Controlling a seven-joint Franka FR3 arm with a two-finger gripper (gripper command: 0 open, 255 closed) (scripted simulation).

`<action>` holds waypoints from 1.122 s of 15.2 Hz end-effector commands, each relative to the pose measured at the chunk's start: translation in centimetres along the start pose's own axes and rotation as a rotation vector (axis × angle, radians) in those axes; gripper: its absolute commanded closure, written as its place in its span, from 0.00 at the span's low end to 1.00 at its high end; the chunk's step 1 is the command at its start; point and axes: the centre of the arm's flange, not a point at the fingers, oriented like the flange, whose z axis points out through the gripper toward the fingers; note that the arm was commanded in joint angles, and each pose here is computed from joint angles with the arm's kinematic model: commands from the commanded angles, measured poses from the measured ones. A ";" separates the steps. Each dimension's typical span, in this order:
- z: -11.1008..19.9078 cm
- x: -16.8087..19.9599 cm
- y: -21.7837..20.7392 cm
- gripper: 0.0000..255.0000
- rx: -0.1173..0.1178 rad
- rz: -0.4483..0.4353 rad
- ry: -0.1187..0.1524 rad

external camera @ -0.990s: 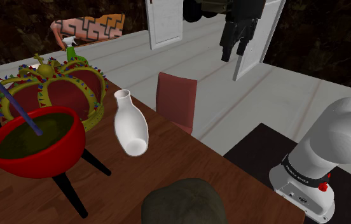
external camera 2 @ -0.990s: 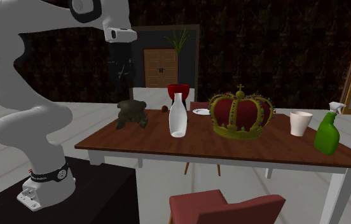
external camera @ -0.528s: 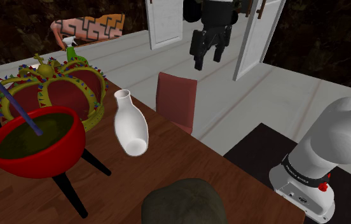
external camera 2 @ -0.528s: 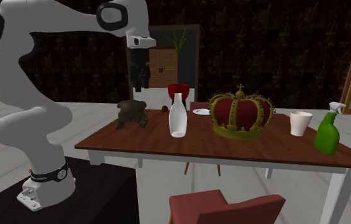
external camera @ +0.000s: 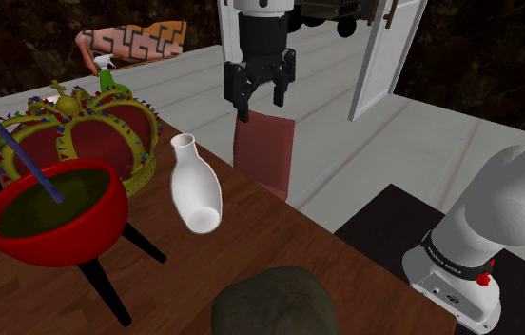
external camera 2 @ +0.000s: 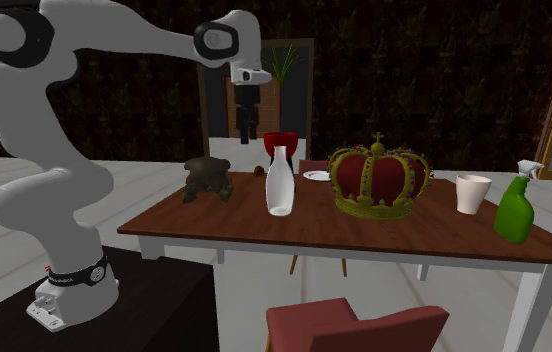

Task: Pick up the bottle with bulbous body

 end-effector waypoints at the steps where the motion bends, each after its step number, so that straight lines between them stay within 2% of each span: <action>1: 0.4 1.2 -2.5 0.00 -0.005 0.003 0.000; 10: 2.4 5.9 -13.7 0.00 -0.034 0.011 -0.004; 17: 5.7 6.1 -14.2 0.00 -0.036 0.011 -0.005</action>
